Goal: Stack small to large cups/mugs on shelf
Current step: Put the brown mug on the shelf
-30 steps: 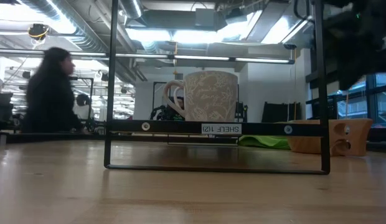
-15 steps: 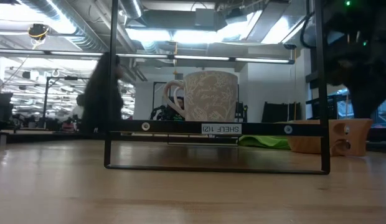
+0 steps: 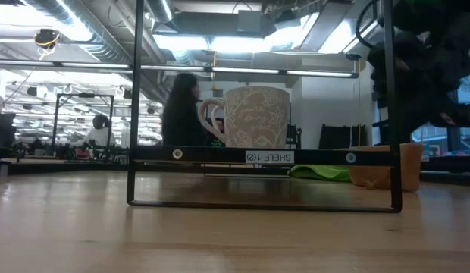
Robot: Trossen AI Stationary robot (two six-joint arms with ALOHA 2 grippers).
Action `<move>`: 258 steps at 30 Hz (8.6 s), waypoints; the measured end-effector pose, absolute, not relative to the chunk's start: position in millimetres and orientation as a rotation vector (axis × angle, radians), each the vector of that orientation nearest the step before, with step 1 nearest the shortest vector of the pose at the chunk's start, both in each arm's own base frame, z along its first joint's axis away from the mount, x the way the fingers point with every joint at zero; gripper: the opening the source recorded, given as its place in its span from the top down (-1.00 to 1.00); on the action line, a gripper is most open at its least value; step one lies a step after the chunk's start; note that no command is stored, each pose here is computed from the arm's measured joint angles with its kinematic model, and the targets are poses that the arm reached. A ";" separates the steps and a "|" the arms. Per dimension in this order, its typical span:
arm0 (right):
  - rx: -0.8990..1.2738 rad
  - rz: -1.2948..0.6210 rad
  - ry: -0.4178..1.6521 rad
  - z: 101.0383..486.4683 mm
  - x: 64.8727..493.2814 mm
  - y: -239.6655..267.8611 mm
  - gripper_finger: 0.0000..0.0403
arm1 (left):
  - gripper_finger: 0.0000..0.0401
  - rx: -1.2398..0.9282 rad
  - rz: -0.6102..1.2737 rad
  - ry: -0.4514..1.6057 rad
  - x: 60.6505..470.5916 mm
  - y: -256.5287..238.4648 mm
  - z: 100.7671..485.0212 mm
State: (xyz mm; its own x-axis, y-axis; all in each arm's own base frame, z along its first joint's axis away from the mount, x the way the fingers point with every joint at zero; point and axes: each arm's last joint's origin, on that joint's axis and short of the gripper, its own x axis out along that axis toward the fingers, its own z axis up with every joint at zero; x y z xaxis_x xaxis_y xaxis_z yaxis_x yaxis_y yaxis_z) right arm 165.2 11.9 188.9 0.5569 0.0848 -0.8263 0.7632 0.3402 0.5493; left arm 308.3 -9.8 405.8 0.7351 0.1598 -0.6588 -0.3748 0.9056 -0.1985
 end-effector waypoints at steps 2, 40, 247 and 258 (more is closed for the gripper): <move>1.159 -0.514 0.878 189.6 168.3 12.0 0.92 | 0.83 -0.331 0.300 0.686 308.3 -9.8 405.8; 0.621 -0.434 0.946 196.0 218.6 -51.0 0.92 | 0.82 -0.374 0.327 0.637 310.8 -9.2 408.5; 0.190 -0.179 1.388 282.5 348.9 77.1 0.81 | 0.82 -0.107 0.379 0.622 250.2 -70.1 428.8; 0.225 -0.194 1.357 270.3 382.6 85.5 0.80 | 0.82 -0.059 0.357 0.614 230.4 -81.4 434.5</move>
